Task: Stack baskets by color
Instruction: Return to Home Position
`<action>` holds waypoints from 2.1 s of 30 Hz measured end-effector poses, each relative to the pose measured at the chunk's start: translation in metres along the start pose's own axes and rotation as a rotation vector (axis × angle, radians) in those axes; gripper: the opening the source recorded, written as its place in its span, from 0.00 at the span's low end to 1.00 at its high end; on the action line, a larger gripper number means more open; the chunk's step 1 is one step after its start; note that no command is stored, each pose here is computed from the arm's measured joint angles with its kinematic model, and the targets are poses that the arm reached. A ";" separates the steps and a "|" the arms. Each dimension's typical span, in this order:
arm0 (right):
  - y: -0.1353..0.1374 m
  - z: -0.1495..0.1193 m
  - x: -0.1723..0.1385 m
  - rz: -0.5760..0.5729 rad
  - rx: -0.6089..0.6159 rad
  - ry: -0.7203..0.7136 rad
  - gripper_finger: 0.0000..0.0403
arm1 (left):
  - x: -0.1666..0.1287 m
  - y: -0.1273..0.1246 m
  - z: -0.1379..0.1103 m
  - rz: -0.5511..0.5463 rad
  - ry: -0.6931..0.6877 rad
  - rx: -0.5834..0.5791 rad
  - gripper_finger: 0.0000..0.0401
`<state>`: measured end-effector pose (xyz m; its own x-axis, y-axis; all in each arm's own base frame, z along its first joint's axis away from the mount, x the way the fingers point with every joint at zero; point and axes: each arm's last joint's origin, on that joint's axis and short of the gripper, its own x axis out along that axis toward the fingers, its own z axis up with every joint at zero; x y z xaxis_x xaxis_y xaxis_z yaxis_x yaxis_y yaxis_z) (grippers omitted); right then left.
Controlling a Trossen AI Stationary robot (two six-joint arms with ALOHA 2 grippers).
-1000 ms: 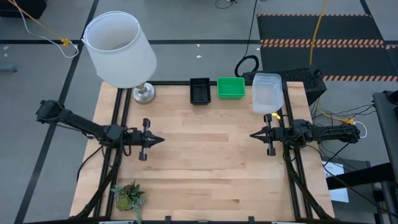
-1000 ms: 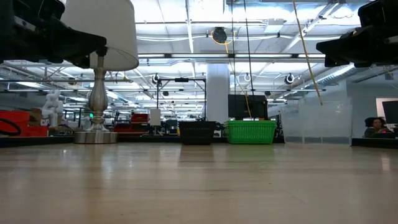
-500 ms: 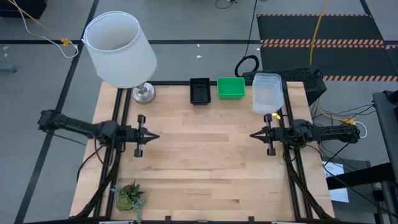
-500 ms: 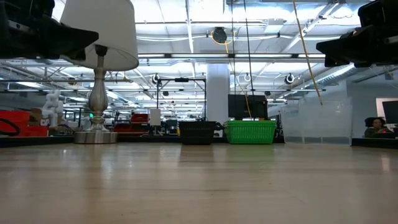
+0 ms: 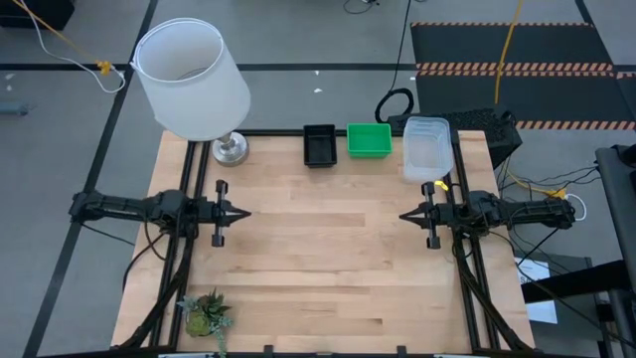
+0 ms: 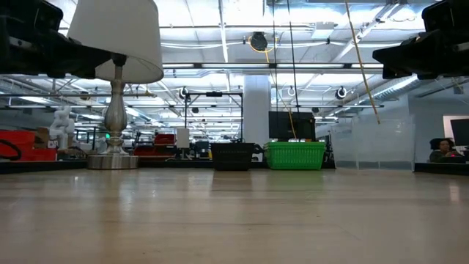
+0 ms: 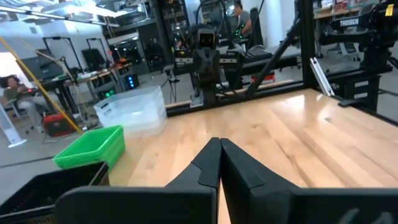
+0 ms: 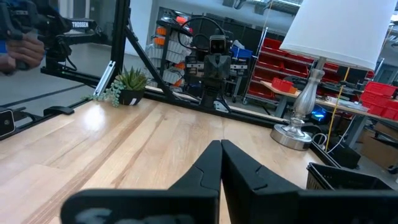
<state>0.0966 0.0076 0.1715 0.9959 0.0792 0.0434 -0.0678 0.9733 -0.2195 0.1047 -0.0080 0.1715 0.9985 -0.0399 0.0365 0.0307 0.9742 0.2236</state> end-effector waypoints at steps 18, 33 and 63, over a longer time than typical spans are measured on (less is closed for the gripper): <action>0.000 0.000 0.000 0.000 0.000 0.000 0.00 | -0.008 0.000 -0.002 0.000 0.000 0.003 0.02; 0.000 0.000 0.000 0.000 0.000 0.000 0.00 | -0.008 -0.001 -0.003 -0.013 0.017 0.029 0.02; 0.000 0.000 0.000 0.000 0.000 0.000 0.00 | -0.008 0.000 0.000 -0.003 -0.020 0.026 0.02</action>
<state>0.0966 0.0076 0.1715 0.9959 0.0796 0.0434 -0.0682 0.9731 -0.2199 0.0972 -0.0076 0.1713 0.9973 -0.0475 0.0554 0.0323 0.9680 0.2487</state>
